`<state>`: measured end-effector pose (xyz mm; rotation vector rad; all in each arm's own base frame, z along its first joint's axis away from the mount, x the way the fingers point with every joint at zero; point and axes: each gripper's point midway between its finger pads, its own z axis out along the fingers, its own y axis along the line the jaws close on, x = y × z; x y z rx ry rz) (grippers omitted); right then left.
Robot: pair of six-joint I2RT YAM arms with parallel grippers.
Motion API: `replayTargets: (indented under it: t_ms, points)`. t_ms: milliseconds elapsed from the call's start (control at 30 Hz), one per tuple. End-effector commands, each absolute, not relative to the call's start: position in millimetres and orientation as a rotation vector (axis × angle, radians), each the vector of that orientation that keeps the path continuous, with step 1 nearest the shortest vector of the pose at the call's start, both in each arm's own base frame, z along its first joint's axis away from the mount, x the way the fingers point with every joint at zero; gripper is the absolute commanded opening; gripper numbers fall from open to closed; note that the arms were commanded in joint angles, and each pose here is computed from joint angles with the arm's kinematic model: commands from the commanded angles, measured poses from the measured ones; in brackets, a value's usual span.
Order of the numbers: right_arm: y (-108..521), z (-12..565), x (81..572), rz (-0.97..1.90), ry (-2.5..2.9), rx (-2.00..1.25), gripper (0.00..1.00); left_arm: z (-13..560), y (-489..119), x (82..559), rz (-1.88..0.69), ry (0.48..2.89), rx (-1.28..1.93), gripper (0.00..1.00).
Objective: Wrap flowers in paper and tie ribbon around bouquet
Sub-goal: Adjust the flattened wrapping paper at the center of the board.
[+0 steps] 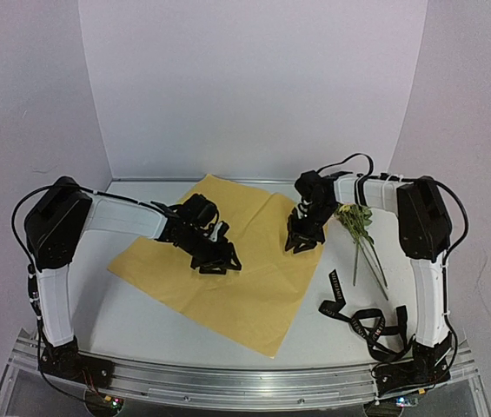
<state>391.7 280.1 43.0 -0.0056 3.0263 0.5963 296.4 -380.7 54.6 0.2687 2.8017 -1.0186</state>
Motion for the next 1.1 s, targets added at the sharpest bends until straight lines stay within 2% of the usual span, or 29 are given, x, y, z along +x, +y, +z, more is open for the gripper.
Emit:
replayTargets:
  t_ms: [0,300,433,633,767,1067]
  points:
    - [273,12,381,0.524,3.069,0.073,0.27,53,-375,284,-1.048,2.81,0.271,0.5]
    - [265,-4,345,0.451,3.09,0.158,0.27,31,-338,264,-0.882,2.893,0.225,0.45]
    - [258,-12,312,0.329,3.092,0.21,0.26,21,-309,261,-0.776,2.93,0.16,0.41]
    - [271,-22,269,0.224,3.037,0.285,0.26,19,-271,275,-0.727,2.934,0.074,0.4]
    - [281,-15,271,0.269,3.025,0.271,0.29,24,-263,279,-0.704,2.931,0.071,0.4]
    - [281,24,287,0.345,3.042,0.161,0.47,16,-246,267,-0.67,2.949,-0.023,0.41]
